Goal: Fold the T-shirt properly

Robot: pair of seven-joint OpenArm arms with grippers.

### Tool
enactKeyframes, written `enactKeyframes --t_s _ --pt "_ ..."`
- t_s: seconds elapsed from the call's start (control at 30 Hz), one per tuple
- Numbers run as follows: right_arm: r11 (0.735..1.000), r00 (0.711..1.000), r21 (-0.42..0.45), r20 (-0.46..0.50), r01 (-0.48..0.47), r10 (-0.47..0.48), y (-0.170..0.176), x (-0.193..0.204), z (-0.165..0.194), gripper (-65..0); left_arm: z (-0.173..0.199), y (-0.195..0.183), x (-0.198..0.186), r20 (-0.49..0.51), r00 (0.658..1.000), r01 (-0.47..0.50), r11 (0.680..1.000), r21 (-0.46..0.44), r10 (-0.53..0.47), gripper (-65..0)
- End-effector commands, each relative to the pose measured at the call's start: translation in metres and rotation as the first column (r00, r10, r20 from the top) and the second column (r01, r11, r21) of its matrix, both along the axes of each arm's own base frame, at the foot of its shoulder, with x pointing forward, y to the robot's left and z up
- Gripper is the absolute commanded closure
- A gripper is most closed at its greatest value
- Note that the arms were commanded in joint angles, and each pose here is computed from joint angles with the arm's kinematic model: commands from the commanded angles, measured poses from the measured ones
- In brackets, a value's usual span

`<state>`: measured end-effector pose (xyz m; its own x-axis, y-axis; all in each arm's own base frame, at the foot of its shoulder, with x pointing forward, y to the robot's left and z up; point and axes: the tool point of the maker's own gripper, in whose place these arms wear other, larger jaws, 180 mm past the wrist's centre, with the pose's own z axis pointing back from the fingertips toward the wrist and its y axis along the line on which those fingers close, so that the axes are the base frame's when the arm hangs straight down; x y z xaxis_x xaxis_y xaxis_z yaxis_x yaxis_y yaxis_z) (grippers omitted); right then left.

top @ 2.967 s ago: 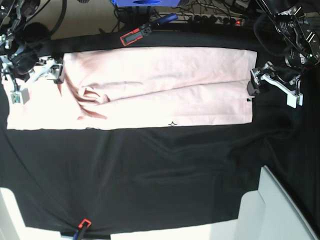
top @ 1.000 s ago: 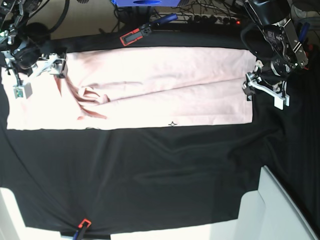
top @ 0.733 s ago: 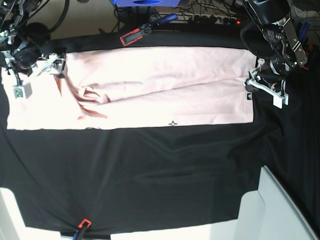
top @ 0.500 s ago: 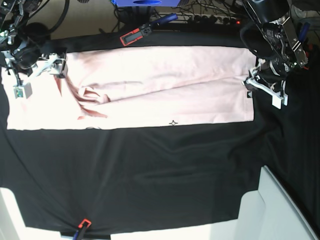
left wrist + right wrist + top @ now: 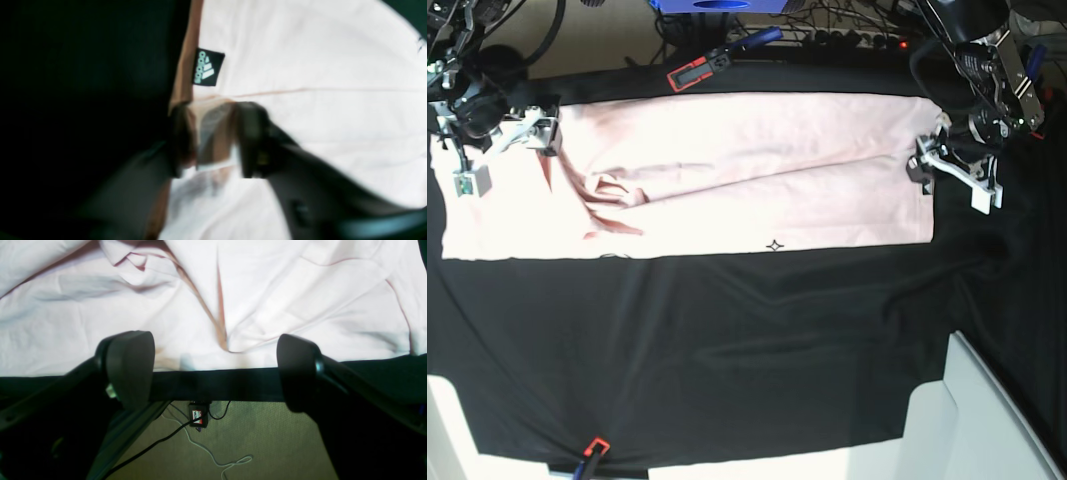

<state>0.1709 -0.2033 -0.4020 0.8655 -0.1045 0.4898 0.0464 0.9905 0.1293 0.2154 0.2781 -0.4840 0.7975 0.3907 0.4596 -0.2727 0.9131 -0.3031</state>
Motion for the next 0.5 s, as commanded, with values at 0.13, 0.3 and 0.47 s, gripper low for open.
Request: enactKeyframes --t_s 0.13,0.3,0.47 --pt "1.000 0.999 -0.006 0.032 0.000 0.001 -0.003 0.005 0.007 -54.3 -0.002 0.012 -0.008 -0.045 0.999 -0.001 0.999 0.046 0.003 -51.4" --pt "1.000 0.999 -0.006 0.032 0.000 0.001 -0.003 0.005 0.007 -54.3 -0.003 0.012 -0.009 -0.049 0.999 -0.005 0.999 0.043 0.007 -56.1" --pt "1.000 1.000 -0.006 0.030 -0.001 0.001 -0.003 0.005 0.006 -54.3 0.005 0.039 -0.016 -0.024 0.995 -0.097 0.993 0.062 0.098 -56.1"
